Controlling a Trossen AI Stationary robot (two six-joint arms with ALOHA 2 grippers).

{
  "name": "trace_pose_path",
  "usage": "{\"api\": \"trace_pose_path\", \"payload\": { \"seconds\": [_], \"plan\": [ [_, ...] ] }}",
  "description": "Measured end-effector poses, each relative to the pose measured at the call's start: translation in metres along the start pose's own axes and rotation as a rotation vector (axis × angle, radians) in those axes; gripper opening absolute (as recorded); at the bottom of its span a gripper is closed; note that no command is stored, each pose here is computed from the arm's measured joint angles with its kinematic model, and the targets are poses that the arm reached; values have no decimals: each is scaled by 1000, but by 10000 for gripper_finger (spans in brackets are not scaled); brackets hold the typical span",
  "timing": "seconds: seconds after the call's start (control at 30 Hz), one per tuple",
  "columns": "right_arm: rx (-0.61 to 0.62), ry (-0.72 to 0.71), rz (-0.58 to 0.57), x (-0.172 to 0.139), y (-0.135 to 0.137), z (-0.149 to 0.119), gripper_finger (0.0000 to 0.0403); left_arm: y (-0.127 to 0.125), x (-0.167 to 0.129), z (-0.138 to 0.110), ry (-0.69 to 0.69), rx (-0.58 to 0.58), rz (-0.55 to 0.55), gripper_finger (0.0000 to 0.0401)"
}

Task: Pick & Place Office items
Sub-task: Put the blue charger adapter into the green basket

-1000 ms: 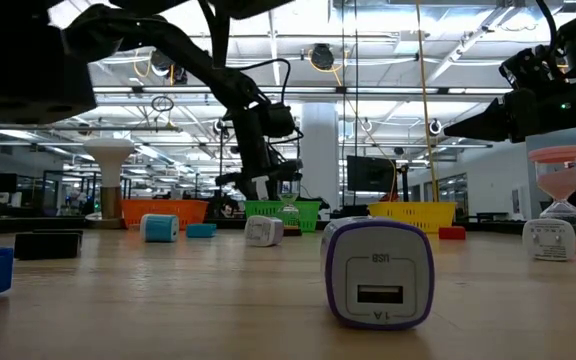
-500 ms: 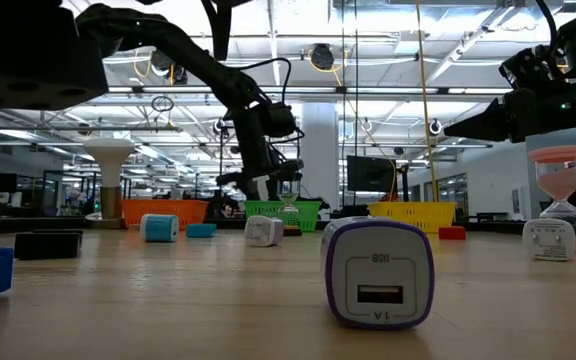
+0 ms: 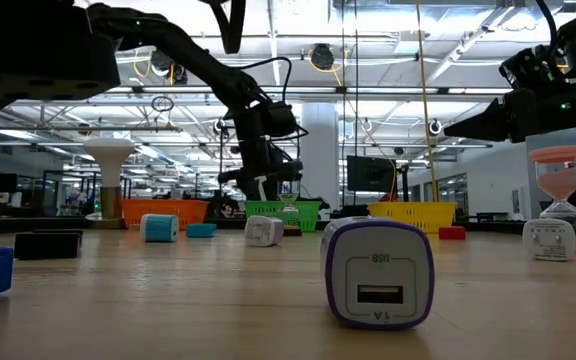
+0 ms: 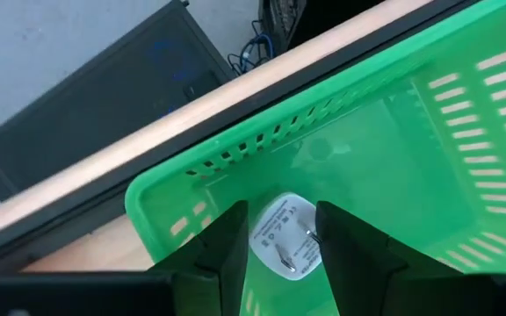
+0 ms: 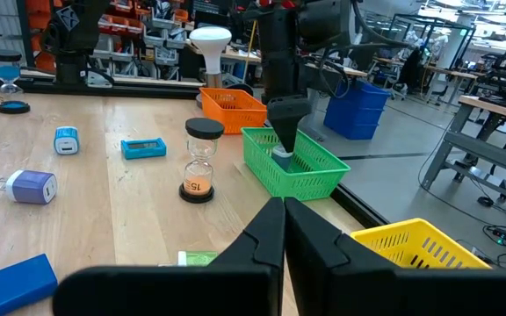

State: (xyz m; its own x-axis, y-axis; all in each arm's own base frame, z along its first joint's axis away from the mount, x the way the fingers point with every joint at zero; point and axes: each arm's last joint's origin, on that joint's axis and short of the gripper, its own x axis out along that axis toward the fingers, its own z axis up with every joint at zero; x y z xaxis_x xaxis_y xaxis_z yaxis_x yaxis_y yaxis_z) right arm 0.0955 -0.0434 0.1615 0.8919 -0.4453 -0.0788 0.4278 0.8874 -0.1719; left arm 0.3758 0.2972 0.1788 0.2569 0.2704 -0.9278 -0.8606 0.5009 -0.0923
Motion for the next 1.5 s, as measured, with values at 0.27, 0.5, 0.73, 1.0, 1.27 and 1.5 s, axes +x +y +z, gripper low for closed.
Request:
{"api": "trace_pose_path", "payload": {
  "seconds": [0.27, 0.5, 0.73, 1.0, 1.27, 1.5],
  "plan": [
    [0, 0, 0, 0, 0, 0, 0, 1, -14, 3, -32, 98, 32, 133],
    [0, 0, 0, 0, 0, 0, 0, 0, -42, 1, -21, 203, -5, 133],
    [0, 0, 0, 0, 0, 0, 0, -13, -34, -7, 33, 285, -96, 84],
    [0, 0, 0, 0, 0, 0, 0, -8, -32, 0, -3, 240, -118, 4],
    [0, 0, 0, 0, 0, 0, 0, -10, -8, 0, -3, 229, -108, 3],
    [0, 0, 0, 0, 0, 0, 0, -6, -8, 0, -5, 228, -61, 3]
  ]
}}
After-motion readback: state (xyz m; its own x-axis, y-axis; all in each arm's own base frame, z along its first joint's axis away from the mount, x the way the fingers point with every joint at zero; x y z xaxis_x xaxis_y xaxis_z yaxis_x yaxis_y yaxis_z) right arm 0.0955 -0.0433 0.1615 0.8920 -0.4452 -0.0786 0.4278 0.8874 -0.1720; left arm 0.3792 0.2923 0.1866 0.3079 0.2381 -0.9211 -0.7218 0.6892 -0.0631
